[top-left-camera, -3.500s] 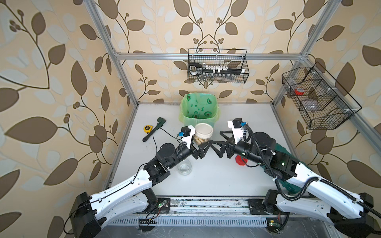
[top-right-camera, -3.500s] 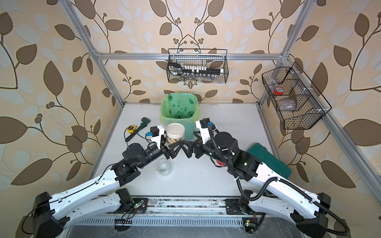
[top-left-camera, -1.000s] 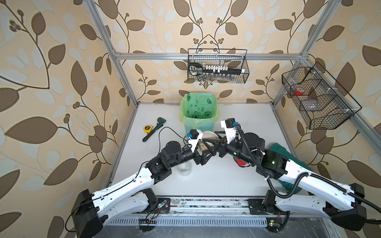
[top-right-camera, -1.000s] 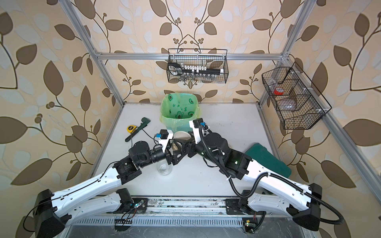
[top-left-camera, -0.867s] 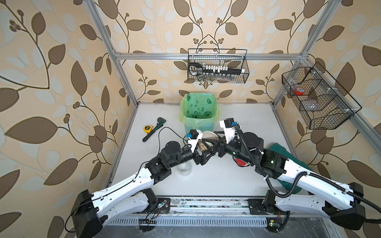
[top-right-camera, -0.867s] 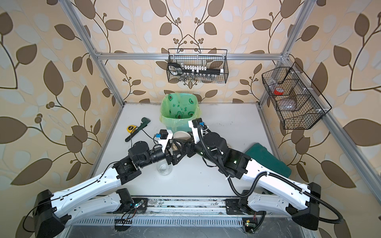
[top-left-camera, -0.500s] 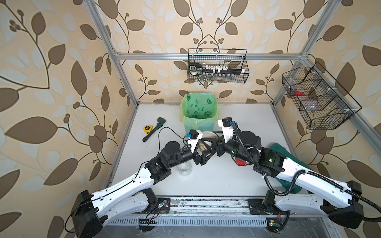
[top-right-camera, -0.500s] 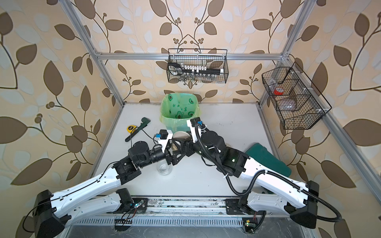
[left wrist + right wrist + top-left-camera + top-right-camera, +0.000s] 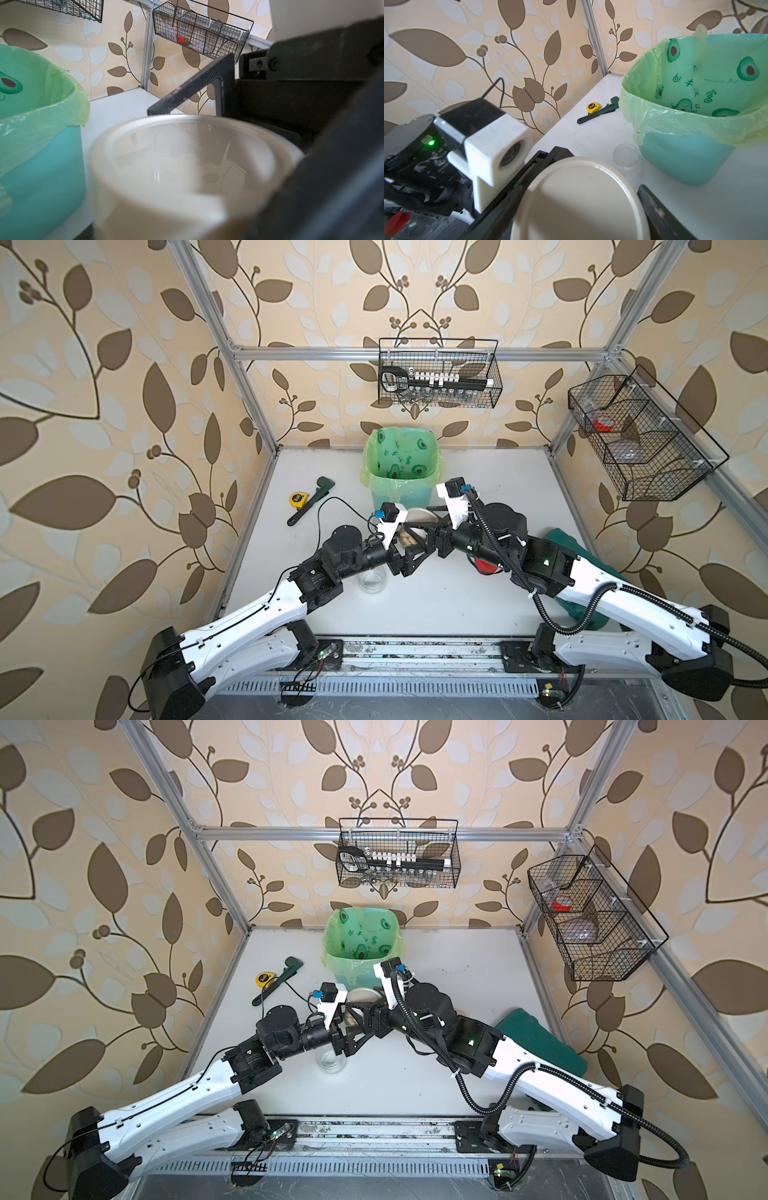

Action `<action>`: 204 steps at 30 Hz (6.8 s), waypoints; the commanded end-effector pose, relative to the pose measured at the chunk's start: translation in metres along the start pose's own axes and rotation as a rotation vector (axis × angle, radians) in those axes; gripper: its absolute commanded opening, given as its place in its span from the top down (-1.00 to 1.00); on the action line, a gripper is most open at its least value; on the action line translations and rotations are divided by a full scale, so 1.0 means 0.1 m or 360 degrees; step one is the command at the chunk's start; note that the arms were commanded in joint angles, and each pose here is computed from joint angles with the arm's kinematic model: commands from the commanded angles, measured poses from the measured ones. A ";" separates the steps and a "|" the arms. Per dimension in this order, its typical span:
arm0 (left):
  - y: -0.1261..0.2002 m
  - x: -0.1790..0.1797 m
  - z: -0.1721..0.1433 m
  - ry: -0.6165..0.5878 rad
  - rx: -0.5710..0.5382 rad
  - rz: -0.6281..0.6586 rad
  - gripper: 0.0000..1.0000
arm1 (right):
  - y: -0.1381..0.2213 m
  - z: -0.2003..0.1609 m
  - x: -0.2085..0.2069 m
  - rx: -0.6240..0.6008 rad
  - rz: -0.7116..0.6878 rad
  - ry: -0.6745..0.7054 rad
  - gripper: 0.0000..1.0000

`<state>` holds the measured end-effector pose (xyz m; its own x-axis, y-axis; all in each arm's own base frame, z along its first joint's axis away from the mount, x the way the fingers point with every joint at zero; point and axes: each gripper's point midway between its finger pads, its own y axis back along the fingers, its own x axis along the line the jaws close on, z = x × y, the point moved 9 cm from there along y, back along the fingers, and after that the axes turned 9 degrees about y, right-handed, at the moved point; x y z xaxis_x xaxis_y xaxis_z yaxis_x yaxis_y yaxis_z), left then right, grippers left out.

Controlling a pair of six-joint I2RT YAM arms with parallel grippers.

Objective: Empty moldy peanuts from jars
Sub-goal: Unscrew the lid from the jar.

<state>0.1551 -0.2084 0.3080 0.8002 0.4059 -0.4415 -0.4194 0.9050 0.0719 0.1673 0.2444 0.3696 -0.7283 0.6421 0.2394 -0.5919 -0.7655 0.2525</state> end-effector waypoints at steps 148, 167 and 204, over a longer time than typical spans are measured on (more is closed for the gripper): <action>0.09 0.00 0.15 -0.0135 -0.0383 -0.0012 1.00 | 0.26 0.13 0.11 0.0054 0.0472 0.0033 -0.98; 0.06 0.00 0.10 -0.0109 -0.0338 -0.0062 1.00 | 0.21 0.06 -0.03 0.0072 0.0178 0.0083 -0.99; 0.24 -0.03 0.11 -0.0140 -0.0423 -0.0021 1.00 | 0.49 0.07 -0.33 -0.0022 0.0054 -0.0014 -0.99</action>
<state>0.1492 -0.1906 0.2960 0.8031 0.4293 -0.4131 -0.4906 0.8700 -0.0497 0.1793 0.1846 0.3677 -0.6812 0.6938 0.2337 -0.6264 -0.7176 0.3044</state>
